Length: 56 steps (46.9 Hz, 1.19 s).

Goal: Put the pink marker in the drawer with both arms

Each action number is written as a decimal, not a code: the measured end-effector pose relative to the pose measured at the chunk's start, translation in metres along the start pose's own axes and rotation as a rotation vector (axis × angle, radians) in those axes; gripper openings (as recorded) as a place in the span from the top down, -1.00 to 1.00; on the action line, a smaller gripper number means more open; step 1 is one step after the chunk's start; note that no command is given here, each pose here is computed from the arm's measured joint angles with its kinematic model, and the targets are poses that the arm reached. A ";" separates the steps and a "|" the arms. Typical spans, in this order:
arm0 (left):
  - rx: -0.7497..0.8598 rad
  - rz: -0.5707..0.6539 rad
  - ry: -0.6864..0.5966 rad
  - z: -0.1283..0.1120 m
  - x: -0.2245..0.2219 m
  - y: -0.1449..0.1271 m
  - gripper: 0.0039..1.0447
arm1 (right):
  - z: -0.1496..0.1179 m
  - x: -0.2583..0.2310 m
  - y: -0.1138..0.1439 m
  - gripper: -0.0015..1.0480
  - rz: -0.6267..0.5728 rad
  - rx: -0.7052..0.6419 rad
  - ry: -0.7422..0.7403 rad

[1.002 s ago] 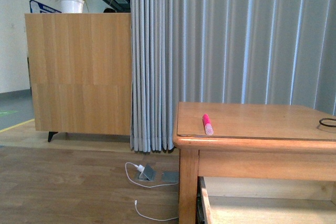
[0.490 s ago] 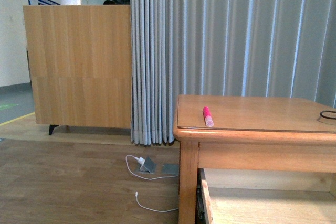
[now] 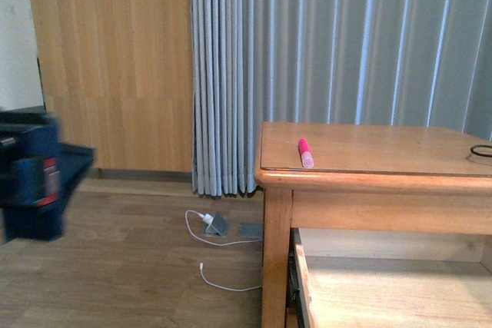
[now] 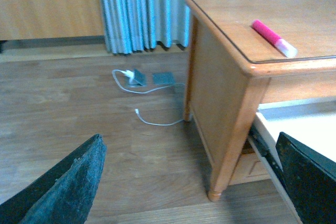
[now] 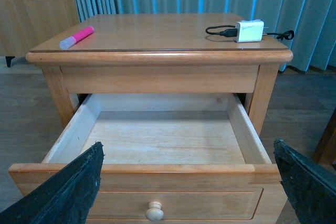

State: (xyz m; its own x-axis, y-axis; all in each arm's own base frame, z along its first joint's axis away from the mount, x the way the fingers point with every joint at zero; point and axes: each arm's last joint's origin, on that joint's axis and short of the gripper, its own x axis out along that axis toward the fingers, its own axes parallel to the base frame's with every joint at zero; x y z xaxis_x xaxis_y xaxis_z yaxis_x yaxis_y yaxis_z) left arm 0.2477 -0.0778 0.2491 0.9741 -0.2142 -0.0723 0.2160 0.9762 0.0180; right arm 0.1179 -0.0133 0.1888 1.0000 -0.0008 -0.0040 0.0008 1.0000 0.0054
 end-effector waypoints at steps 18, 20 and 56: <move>0.046 -0.182 0.139 0.025 0.176 -0.083 -0.89 | 0.000 0.000 0.000 -0.84 0.000 0.000 0.000; 0.048 -0.193 0.147 0.029 0.192 -0.093 -0.89 | 0.000 0.000 0.000 -0.84 0.000 0.000 0.000; 0.099 -0.139 0.426 0.043 0.271 -0.156 -0.89 | 0.000 0.000 0.000 -0.84 0.000 0.000 0.000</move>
State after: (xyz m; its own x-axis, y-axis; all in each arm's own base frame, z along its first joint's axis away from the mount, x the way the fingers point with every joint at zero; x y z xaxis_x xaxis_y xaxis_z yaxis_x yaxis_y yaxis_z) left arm 0.4808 -0.2899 0.2694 0.8257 -0.2898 -0.4841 0.3681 0.9269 0.0731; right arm 0.1179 -0.0133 0.1888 1.0000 -0.0008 -0.0040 0.0008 1.0000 0.0054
